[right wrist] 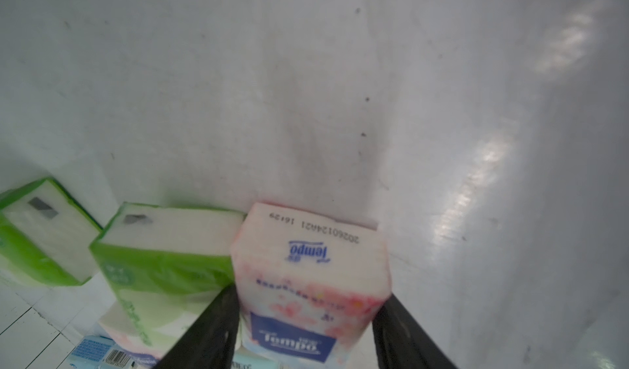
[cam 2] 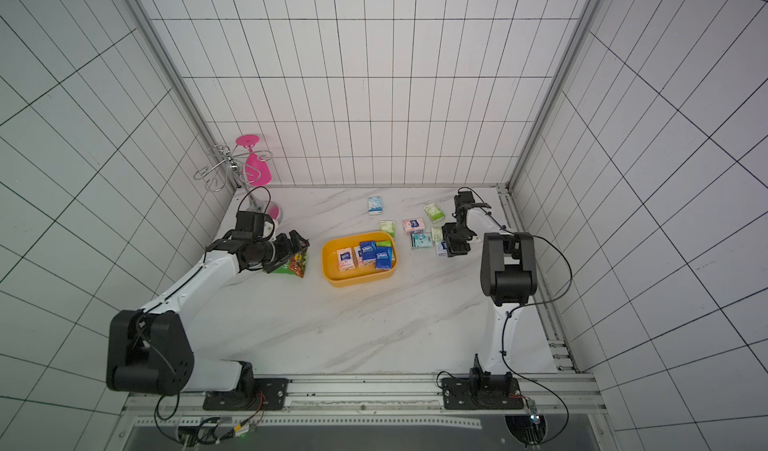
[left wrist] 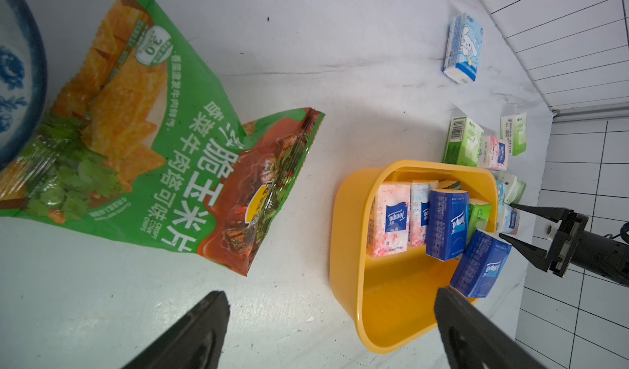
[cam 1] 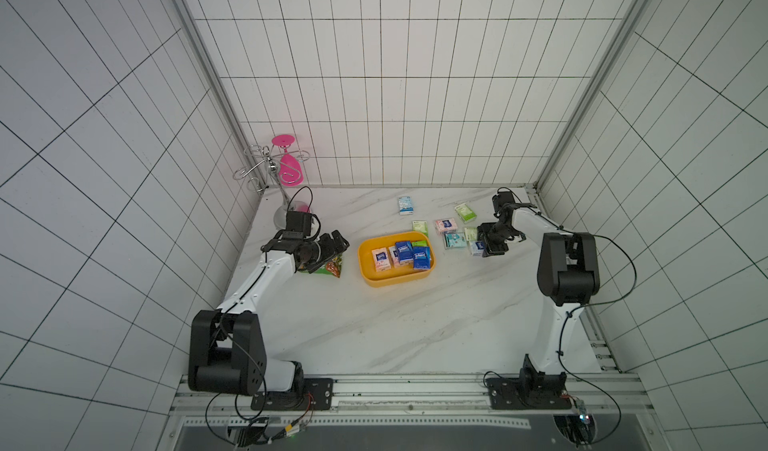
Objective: Put the pocket tissues into the storage box
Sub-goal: Pick up the pocket tissues from the center of the board.
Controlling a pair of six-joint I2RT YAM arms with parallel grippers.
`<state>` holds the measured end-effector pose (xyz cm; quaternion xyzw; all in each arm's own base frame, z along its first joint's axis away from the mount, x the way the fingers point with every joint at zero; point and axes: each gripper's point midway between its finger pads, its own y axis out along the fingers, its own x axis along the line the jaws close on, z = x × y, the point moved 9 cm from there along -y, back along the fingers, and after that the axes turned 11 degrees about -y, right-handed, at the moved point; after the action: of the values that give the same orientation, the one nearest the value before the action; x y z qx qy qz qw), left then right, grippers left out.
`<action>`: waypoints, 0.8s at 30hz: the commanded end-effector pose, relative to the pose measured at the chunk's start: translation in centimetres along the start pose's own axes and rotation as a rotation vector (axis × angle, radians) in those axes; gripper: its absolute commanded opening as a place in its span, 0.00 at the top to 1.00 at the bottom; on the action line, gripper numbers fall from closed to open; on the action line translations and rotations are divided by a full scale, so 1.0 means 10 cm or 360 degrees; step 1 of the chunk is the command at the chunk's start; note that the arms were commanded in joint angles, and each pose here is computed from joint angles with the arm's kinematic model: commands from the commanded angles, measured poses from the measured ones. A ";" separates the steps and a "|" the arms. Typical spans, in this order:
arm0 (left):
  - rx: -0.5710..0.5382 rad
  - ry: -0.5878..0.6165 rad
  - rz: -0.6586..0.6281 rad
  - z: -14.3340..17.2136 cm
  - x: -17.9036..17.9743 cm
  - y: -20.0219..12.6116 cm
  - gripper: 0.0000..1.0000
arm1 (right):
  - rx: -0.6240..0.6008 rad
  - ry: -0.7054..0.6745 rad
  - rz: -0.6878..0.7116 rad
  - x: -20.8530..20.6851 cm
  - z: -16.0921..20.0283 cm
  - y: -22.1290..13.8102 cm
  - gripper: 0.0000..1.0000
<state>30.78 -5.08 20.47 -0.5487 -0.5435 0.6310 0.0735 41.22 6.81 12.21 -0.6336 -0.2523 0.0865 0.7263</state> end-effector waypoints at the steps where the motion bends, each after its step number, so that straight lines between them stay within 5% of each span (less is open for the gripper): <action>1: -0.0029 0.0032 0.0031 -0.01 -0.03 -0.08 0.02 | -0.0010 -0.0043 0.0168 -0.19 0.05 0.10 0.45; 15: -0.0037 0.0001 0.0082 -0.01 -0.02 -0.16 0.02 | -0.0128 -0.0505 -0.0021 -0.30 0.22 -0.67 0.54; 24: 0.0023 -0.0065 0.0144 -0.02 -0.02 -0.11 0.03 | -0.0143 -0.1150 -0.0277 -0.10 0.77 -1.15 0.54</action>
<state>30.29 -4.57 21.42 -0.5520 -0.5285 0.6431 0.0485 34.99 9.09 22.43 -0.6039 -0.4875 0.1816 0.6039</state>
